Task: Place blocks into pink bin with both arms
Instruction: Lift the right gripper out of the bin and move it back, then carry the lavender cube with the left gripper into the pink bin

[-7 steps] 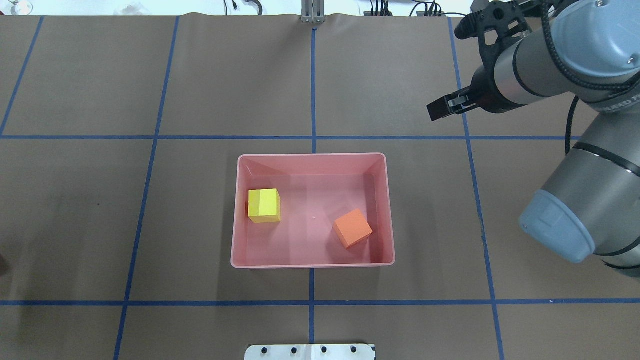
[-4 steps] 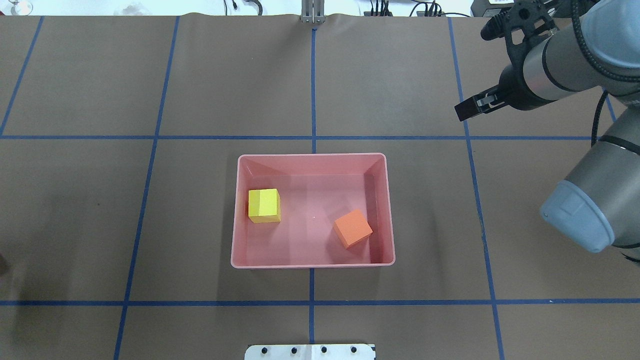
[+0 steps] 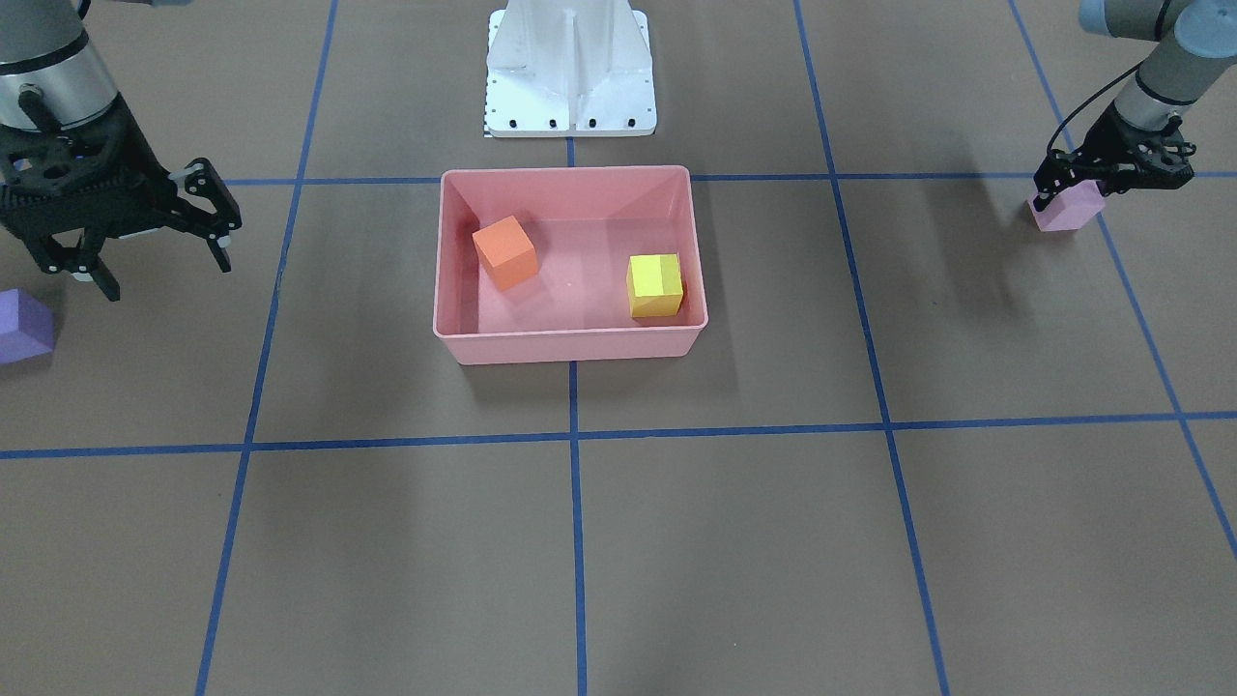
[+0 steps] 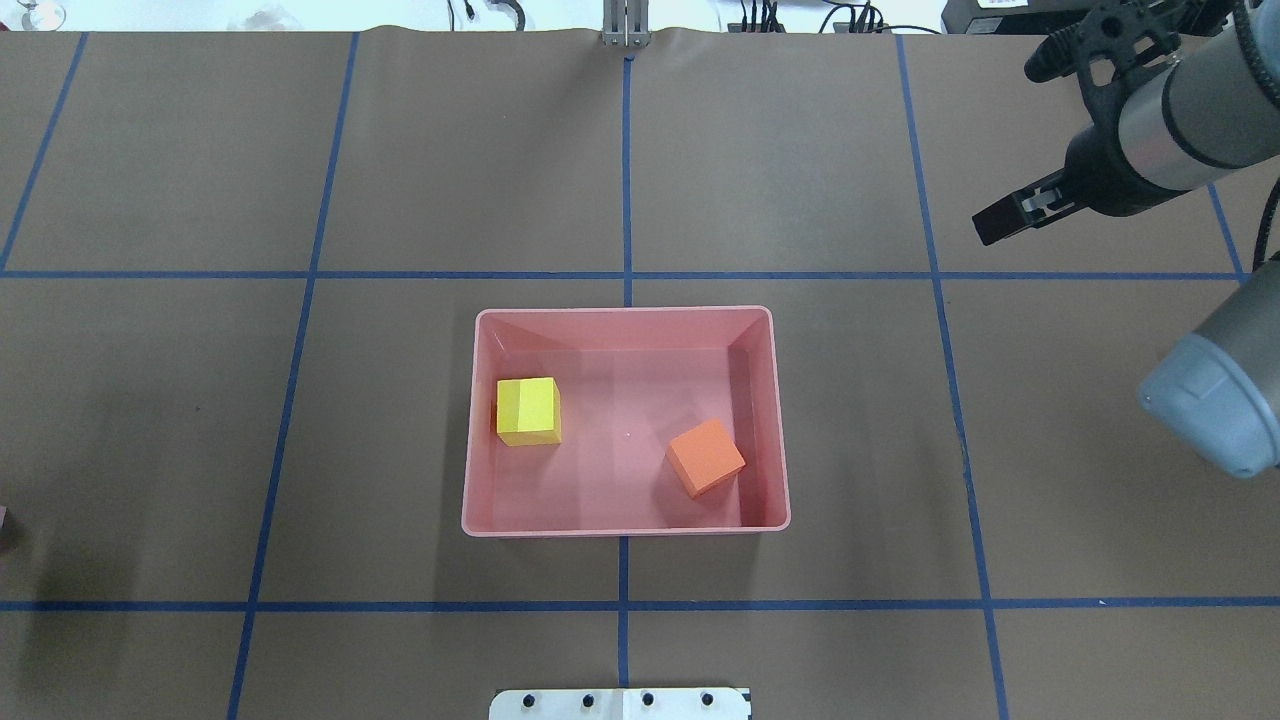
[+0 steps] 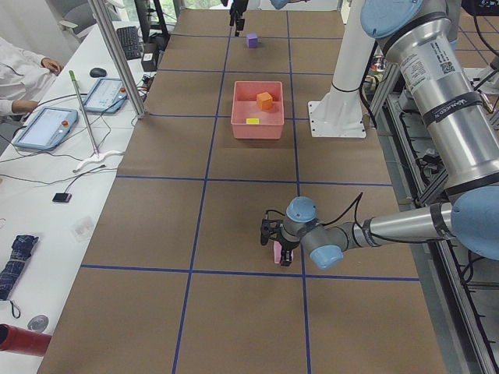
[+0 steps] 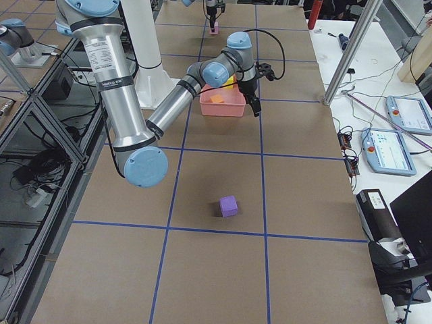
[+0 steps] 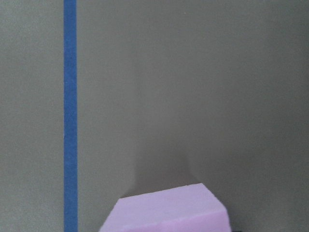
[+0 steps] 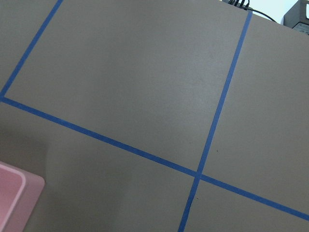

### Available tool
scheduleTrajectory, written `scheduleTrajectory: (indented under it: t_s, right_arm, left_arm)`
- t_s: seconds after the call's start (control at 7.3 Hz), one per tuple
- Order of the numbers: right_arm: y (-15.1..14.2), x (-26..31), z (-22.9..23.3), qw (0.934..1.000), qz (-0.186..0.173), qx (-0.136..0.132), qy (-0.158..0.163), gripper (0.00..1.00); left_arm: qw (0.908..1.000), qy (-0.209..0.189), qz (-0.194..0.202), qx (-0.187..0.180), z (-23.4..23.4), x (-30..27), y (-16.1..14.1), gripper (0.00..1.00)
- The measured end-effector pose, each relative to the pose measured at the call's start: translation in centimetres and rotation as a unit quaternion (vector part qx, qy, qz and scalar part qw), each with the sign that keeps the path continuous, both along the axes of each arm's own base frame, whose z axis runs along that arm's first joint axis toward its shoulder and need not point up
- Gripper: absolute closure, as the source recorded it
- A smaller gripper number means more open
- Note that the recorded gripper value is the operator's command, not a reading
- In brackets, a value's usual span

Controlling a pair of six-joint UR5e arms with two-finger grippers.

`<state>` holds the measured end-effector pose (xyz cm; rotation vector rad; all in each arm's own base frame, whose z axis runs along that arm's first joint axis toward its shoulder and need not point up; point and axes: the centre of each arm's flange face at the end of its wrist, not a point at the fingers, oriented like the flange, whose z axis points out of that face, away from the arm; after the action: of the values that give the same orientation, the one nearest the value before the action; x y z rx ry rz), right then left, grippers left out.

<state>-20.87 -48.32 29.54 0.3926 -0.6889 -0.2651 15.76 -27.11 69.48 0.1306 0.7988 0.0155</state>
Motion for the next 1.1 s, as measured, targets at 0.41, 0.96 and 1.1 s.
scheduleTrajectory:
  t_s: [0.41, 0.96, 1.1]
  right_arm:
    - [-0.4, 8.0, 6.8, 0.999, -0.039, -0.007, 0.022, 0.0]
    - [0.0, 12.8, 20.1, 0.9986, -0.051, 0.001, 0.011, 0.0]
    - [1.0, 13.4, 23.7, 0.9987, -0.05, 0.004, 0.007, 0.0]
  left_arm:
    - [0.9991, 0.037, 0.019, 0.009, -6.6, 1.8, -1.2, 0.99]
    - [0.9986, 0.049, 0.021, 0.007, -31.5, 13.7, -12.6, 0.99]
    - [0.9987, 0.046, 0.019, 0.003, -38.8, 16.3, -14.9, 0.98]
